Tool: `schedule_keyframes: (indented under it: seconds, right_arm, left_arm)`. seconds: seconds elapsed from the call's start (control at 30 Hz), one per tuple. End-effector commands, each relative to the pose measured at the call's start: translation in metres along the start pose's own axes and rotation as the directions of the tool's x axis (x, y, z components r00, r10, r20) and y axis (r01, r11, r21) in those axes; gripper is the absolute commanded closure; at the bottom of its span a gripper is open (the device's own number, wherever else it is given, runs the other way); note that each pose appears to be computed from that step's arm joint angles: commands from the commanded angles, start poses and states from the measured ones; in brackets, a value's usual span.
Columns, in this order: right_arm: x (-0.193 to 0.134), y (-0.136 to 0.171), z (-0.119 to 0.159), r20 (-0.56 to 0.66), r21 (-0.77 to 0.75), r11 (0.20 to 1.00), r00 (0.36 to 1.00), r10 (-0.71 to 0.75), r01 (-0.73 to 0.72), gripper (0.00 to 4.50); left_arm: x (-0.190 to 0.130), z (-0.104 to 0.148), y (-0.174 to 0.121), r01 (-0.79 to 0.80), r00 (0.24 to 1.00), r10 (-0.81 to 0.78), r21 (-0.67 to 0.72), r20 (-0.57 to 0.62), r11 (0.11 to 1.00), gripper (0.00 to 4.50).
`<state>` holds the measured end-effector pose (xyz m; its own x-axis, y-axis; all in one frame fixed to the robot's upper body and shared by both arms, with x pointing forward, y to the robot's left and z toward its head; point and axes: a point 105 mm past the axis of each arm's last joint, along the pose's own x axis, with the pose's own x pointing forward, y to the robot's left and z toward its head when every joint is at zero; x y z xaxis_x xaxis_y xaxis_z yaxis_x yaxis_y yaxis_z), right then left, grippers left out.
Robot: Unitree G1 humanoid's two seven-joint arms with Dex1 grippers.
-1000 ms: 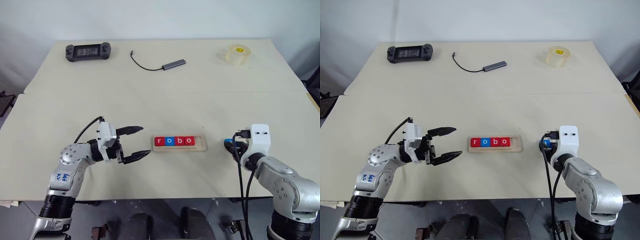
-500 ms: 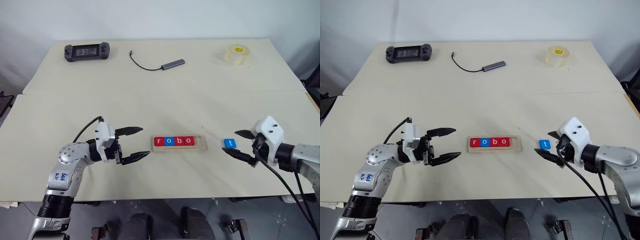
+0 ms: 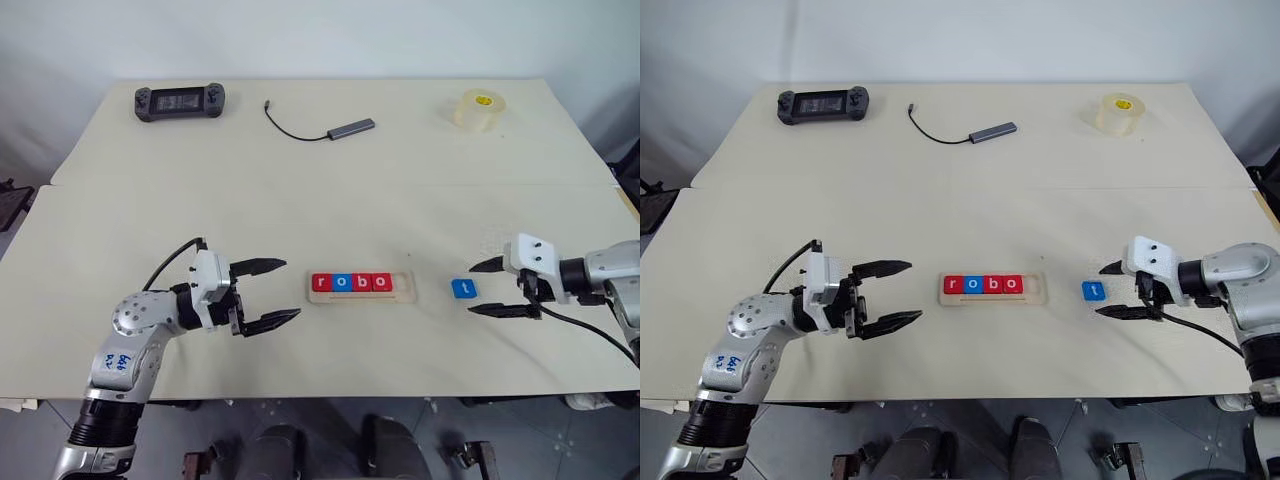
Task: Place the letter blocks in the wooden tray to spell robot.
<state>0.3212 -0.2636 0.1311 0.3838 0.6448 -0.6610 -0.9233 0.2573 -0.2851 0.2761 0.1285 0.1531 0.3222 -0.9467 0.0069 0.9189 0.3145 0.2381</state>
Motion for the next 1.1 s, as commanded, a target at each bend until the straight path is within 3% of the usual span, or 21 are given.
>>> schedule_keyframes:
  seconds: [0.03, 0.13, 0.3, 0.5, 0.7, 1.1]
  right_arm:
    - [0.002, -0.006, 0.003, 0.018, -0.023, 1.0, 1.0, -0.002, 0.003, 0.52]
    - [0.006, -0.012, 0.008, 0.049, -0.037, 0.999, 0.999, -0.022, 0.024, 1.23]
    - [0.008, -0.011, 0.011, 0.052, -0.045, 0.999, 0.999, 0.003, 0.0, 3.03]
    - [0.004, -0.015, 0.044, 0.105, -0.095, 0.995, 0.993, 0.044, -0.034, 3.04]
    - [0.03, -0.003, 0.09, 0.157, -0.103, 0.985, 0.976, 0.151, -0.136, 3.04]
    - [0.063, 0.004, 0.084, 0.096, -0.13, 0.979, 0.981, 0.171, -0.158, 3.04]
  left_arm:
    - [-0.004, 0.009, 0.001, -0.021, 1.0, 0.021, 0.034, 0.014, 0.999, 0.0]
    - [-0.006, 0.009, 0.0, -0.029, 1.0, 0.028, 0.033, 0.012, 0.999, 0.0]
    - [-0.006, 0.008, 0.001, -0.038, 0.999, 0.038, 0.034, 0.011, 0.999, 0.0]
    - [-0.007, 0.008, 0.002, -0.045, 0.999, 0.045, 0.036, 0.008, 0.998, 0.0]
    - [-0.007, 0.008, 0.0, -0.049, 0.999, 0.049, 0.035, 0.006, 0.998, 0.0]
    - [-0.008, 0.009, -0.006, -0.069, 0.998, 0.069, 0.032, 0.007, 0.997, 0.0]
